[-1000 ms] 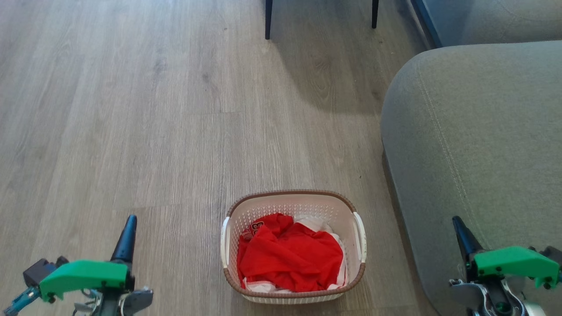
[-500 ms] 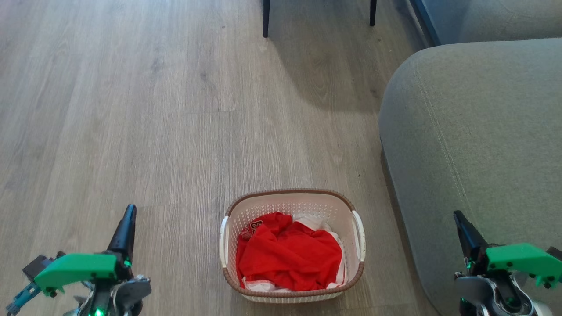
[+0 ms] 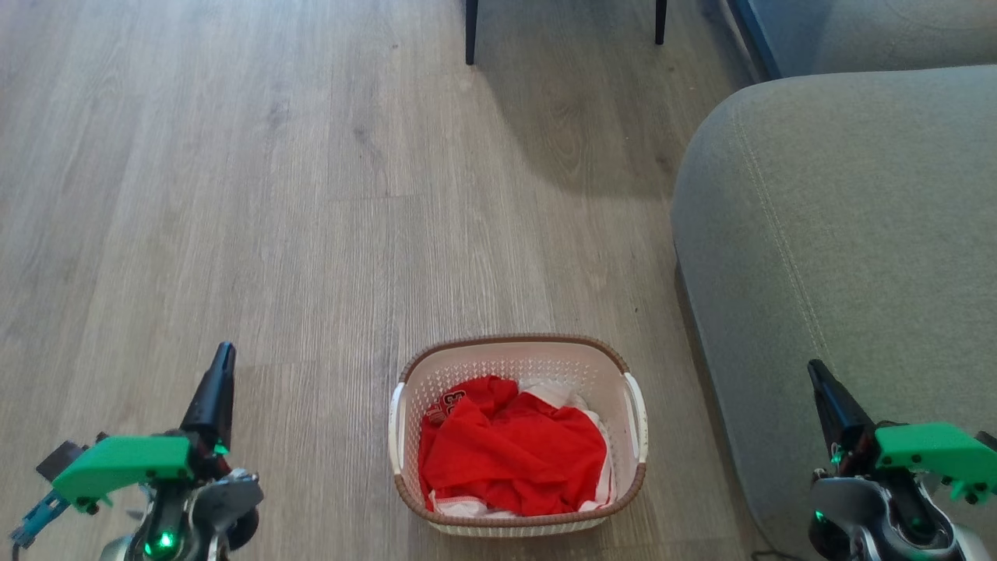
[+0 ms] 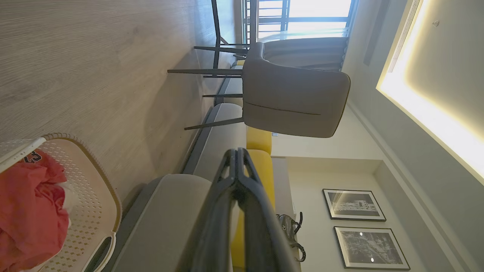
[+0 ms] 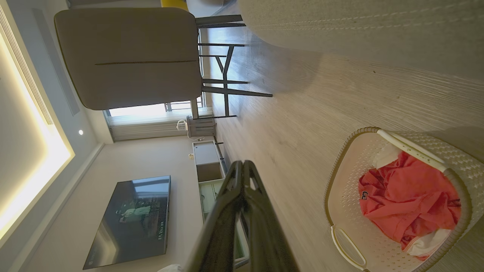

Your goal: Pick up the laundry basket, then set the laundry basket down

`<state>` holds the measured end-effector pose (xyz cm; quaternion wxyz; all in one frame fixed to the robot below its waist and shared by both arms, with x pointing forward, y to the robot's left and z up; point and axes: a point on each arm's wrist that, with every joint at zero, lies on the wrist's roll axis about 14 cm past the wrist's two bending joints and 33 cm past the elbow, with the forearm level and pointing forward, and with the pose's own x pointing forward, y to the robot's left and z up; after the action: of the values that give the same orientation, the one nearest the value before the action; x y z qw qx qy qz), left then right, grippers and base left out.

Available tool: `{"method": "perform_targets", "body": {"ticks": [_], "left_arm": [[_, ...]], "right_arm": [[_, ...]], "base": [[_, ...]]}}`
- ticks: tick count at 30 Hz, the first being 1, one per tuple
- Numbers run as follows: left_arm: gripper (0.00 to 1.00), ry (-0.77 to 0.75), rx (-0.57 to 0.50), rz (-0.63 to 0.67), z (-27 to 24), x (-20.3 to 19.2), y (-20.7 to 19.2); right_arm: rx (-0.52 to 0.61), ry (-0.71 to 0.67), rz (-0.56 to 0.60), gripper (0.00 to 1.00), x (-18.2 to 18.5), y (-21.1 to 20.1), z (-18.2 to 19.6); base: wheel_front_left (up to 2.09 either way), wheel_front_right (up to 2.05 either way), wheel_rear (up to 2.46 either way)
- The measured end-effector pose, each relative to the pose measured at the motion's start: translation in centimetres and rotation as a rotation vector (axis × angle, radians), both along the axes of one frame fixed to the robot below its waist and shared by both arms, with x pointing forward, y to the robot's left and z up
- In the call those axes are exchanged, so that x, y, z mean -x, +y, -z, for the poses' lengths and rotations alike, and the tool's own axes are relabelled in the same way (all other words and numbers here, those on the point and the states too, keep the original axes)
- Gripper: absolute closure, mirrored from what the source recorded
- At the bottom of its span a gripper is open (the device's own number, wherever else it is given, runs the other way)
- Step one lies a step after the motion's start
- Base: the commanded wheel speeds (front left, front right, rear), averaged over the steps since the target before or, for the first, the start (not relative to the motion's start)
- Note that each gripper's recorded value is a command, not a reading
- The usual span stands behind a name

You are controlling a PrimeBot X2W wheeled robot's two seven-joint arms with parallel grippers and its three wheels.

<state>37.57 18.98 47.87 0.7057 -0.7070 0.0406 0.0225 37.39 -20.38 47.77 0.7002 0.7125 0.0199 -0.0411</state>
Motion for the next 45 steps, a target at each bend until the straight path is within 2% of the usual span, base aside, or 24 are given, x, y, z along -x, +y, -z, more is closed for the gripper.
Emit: {"method": "perform_targets", "body": {"ticks": [45], "left_arm": [[1.00,0.000,0.003,-0.001,0.00,0.00,-0.02]], "right_arm": [[-0.001,0.000,-0.003,1.00,0.01,-0.06,-0.01]], "base": [[0.00,0.00,0.00]]}}
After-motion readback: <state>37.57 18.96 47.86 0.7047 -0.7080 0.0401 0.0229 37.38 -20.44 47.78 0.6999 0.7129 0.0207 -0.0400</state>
